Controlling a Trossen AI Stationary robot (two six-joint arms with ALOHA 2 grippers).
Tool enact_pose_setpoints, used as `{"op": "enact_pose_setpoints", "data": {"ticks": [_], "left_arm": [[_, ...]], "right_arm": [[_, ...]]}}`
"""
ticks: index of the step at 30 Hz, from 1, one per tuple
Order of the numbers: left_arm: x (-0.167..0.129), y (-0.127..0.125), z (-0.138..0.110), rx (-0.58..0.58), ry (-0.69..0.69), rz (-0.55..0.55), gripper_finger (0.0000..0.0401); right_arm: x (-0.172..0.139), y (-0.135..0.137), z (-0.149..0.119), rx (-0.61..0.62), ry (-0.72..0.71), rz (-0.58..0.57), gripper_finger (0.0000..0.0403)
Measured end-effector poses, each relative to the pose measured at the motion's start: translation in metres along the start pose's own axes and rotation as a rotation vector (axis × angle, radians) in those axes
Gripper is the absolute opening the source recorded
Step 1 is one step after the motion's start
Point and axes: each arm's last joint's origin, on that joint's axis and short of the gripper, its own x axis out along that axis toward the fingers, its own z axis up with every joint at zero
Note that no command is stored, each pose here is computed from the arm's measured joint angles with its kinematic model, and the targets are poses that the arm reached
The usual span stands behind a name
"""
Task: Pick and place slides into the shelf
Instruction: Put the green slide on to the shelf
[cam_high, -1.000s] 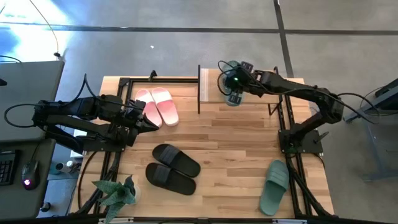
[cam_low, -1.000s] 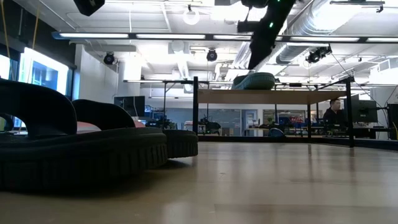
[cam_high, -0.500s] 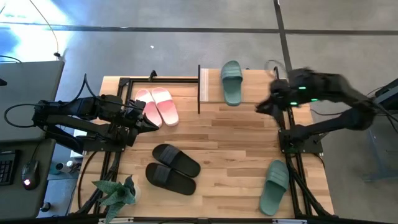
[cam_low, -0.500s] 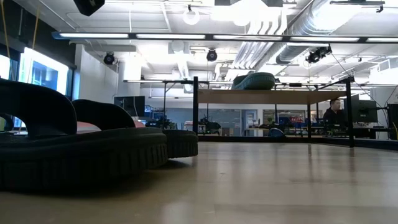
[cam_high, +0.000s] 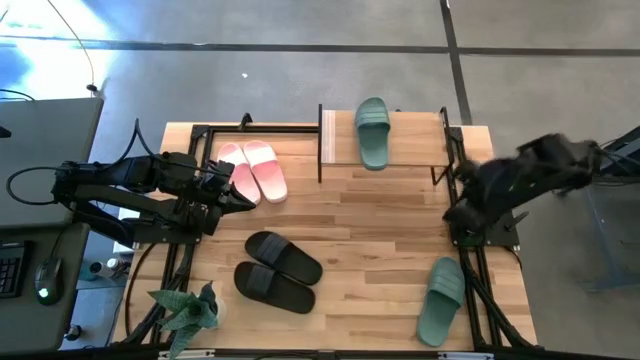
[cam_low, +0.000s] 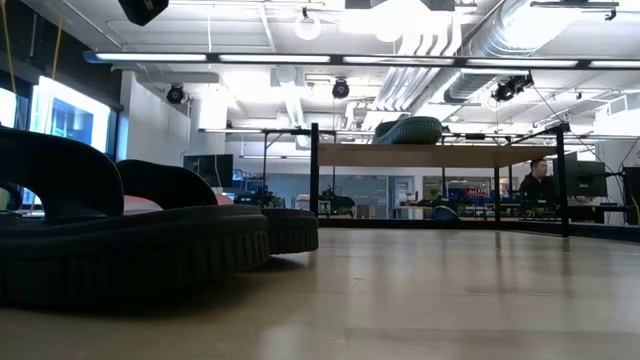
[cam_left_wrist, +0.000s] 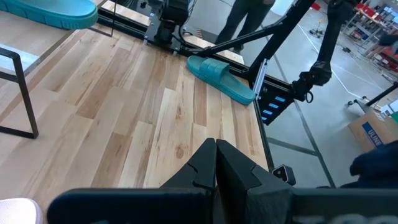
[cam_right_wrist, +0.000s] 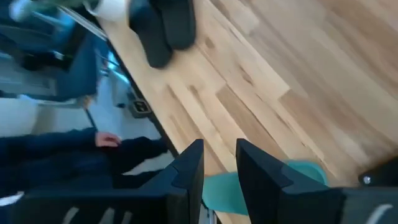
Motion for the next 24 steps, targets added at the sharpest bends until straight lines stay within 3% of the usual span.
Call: {"op": "enact_pose_setpoints", "data": {"ticks": [8,12,18,24], "left_arm": [[0.0,0.0,0.0,0.0,0.0,0.0,0.0001],[0.0,0.0,0.0,0.0,0.0,0.0,0.0001],[0.0,0.0,0.0,0.0,0.0,0.0,0.0001],[0.0,0.0,0.0,0.0,0.0,0.0,0.0001]], "right_arm": [[0.066,0.045,-0.028,0.025,0.143,-0.247,0.0085],[0.099,0.058,-0.059,0.077,0.303,-0.465,0.0085],[0.136,0.073,-0.107,0.081,0.455,-0.64,0.0085],[0.161,0.076,-0.139,0.015,0.363,-0.745,0.0085]]}}
